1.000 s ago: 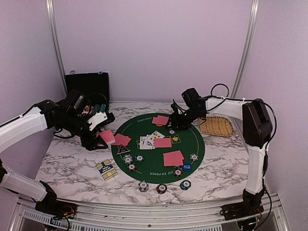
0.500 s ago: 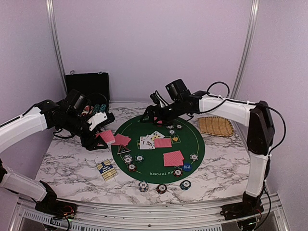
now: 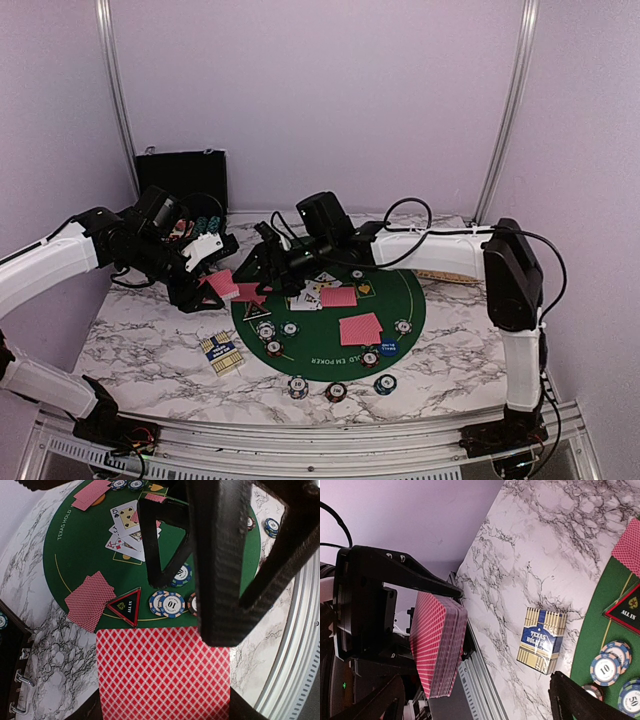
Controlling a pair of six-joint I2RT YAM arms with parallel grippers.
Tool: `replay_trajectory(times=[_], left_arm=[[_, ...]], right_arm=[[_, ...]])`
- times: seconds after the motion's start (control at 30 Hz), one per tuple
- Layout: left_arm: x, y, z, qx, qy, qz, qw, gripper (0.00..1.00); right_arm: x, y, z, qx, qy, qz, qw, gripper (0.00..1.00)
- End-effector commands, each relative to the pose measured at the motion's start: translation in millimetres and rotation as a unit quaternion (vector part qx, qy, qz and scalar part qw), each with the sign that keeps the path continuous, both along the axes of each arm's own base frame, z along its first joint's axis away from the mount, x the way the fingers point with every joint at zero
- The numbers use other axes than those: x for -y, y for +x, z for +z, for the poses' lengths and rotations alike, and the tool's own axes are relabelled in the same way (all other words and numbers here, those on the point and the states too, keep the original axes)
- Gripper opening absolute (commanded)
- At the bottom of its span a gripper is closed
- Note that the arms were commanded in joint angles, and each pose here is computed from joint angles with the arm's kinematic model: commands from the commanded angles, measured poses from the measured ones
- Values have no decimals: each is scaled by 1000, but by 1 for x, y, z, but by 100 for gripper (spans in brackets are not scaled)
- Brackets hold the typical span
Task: Distribute texas hold em gaming equipment
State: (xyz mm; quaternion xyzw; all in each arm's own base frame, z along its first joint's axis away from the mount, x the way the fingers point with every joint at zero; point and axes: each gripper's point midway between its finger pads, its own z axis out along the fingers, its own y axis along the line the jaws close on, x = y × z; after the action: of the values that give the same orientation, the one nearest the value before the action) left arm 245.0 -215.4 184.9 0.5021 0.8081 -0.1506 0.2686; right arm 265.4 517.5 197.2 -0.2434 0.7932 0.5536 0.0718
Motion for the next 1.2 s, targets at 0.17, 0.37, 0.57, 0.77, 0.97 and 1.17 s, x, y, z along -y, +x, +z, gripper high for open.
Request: replay_trajectory(times=[0.17, 0.37, 0.57, 0.77, 0.97, 1.17], left_arm=[[6, 3, 13, 13, -23, -5, 1000, 0], [7, 4, 14, 12, -25, -5, 1000, 0], [7, 4, 15, 12, -26, -6, 1000, 0], [8, 3, 16, 12, -29, -7, 999, 0], [7, 3, 17, 15, -29, -6, 999, 0], [5, 2, 17, 16, -28, -5, 999, 0]], right_arm=[[-32, -15, 19, -25, 57, 38, 997, 95], [-46, -18, 17, -38, 74, 55, 995, 91], [-56, -17, 10, -49, 74, 60, 994, 89], [-58, -8, -10, -66, 41, 38, 996, 85], [-52, -2, -24, -71, 14, 16, 997, 81], [-39, 5, -20, -62, 6, 4, 998, 78]])
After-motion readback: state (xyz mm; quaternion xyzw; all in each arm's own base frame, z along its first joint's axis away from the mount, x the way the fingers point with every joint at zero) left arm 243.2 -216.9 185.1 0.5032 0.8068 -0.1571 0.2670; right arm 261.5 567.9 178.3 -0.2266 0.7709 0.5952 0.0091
